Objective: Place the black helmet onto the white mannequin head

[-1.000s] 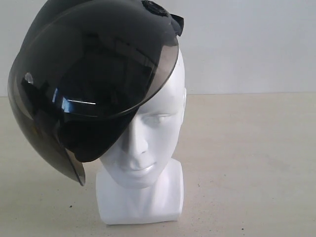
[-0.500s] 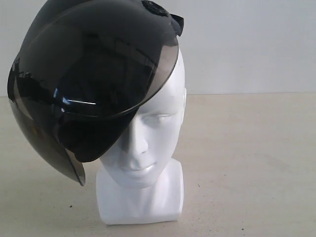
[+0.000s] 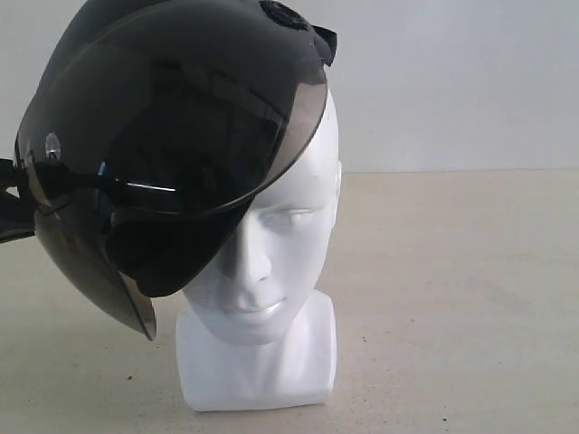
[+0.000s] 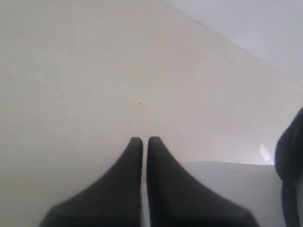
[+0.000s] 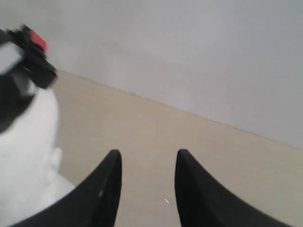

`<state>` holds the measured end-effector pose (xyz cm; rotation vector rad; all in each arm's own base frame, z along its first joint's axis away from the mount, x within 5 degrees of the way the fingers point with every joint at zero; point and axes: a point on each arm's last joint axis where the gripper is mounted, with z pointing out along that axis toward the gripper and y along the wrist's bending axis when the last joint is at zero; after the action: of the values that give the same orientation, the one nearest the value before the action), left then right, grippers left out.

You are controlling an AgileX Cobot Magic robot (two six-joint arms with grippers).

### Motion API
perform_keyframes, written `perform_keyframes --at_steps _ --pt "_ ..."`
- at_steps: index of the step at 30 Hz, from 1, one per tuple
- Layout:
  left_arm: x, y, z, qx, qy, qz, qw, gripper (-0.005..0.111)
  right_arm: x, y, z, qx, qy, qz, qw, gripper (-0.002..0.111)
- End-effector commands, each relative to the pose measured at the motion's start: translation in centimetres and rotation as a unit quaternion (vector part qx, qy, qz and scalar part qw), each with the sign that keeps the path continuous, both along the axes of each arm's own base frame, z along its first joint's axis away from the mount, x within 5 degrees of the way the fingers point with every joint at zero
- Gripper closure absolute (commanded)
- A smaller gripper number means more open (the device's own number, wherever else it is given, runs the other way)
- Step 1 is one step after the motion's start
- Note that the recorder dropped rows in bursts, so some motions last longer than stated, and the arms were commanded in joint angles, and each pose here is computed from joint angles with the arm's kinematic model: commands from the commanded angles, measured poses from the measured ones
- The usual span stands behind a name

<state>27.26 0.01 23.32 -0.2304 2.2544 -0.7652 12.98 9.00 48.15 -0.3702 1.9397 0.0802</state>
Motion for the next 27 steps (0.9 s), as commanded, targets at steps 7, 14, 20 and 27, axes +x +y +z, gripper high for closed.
perform_keyframes --at_steps 7,14,20,27 --pt "0.8 -0.4 -1.4 -0.064 0.027 0.000 0.998 0.102 2.9 6.7 4.2 0.048 -0.038 0.109 0.992 0.108" --pt "0.8 -0.6 -1.2 -0.079 0.024 -0.007 0.997 0.102 5.3 10.7 5.0 0.073 0.011 0.124 0.990 0.108" --pt "0.8 -0.8 -1.0 -0.091 0.015 -0.012 0.996 0.102 7.3 12.3 3.0 0.064 0.068 0.147 0.985 0.108" --pt "0.8 -1.0 -0.7 -0.106 0.004 -0.021 0.994 0.102 10.2 10.6 1.6 0.028 0.099 0.107 0.989 0.108"
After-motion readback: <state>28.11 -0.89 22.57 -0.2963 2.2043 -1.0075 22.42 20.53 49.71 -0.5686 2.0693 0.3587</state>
